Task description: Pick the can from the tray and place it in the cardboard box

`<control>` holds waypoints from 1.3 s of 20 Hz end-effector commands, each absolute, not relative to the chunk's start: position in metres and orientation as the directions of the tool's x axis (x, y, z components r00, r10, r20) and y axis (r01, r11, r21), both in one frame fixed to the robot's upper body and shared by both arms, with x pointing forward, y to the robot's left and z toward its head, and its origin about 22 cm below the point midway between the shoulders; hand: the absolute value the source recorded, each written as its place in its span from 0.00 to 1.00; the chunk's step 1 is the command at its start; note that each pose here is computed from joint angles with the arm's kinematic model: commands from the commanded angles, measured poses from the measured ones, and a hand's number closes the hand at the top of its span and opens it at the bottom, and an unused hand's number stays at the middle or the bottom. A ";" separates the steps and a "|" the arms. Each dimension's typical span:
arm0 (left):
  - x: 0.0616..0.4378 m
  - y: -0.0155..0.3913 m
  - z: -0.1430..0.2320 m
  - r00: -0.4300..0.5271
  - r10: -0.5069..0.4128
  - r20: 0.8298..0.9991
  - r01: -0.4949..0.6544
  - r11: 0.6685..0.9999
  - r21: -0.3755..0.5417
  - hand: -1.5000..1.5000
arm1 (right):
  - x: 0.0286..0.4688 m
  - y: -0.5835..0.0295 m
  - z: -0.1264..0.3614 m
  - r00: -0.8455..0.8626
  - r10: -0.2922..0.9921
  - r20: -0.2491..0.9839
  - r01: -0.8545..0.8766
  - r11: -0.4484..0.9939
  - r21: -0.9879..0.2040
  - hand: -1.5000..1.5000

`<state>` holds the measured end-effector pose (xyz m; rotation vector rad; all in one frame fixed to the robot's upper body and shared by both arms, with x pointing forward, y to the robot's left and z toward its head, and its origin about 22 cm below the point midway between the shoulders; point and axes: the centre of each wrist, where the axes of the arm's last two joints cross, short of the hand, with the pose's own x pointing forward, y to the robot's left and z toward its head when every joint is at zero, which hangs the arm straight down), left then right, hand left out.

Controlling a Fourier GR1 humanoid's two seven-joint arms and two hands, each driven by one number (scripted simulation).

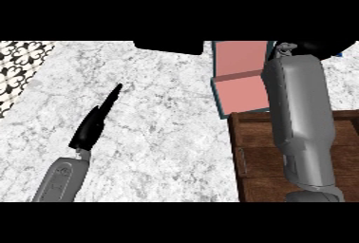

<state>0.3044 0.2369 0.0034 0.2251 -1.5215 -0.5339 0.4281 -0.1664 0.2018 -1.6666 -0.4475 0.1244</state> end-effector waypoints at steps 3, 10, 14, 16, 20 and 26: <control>0.299 0.239 -0.005 -0.022 -0.463 0.886 0.175 0.871 0.460 0.50 | 0.440 -0.172 0.172 0.964 0.144 0.225 0.194 0.202 -0.960 0.00; 0.295 0.250 -0.007 -0.011 -0.470 0.883 0.159 0.871 0.466 0.50 | 0.434 -0.144 0.186 0.757 0.328 0.565 0.570 0.093 -0.817 0.00; 0.299 0.252 0.001 -0.017 -0.456 0.890 0.147 0.879 0.454 0.50 | 0.429 -0.145 0.198 0.617 0.341 0.709 0.724 0.108 -0.682 0.00; 0.298 0.254 -0.003 -0.004 -0.461 0.887 0.155 0.876 0.456 0.50 | 0.427 -0.150 0.196 0.580 0.291 0.761 0.765 0.127 -0.631 0.00; 0.297 0.263 -0.004 0.015 -0.471 0.882 0.134 0.875 0.465 0.50 | 0.418 -0.162 0.180 0.462 0.265 0.846 0.857 0.112 -0.503 0.00; 0.294 0.262 -0.004 0.027 -0.466 0.885 0.136 0.878 0.458 0.50 | 0.401 -0.172 0.165 0.311 0.303 0.901 0.940 0.038 -0.338 0.00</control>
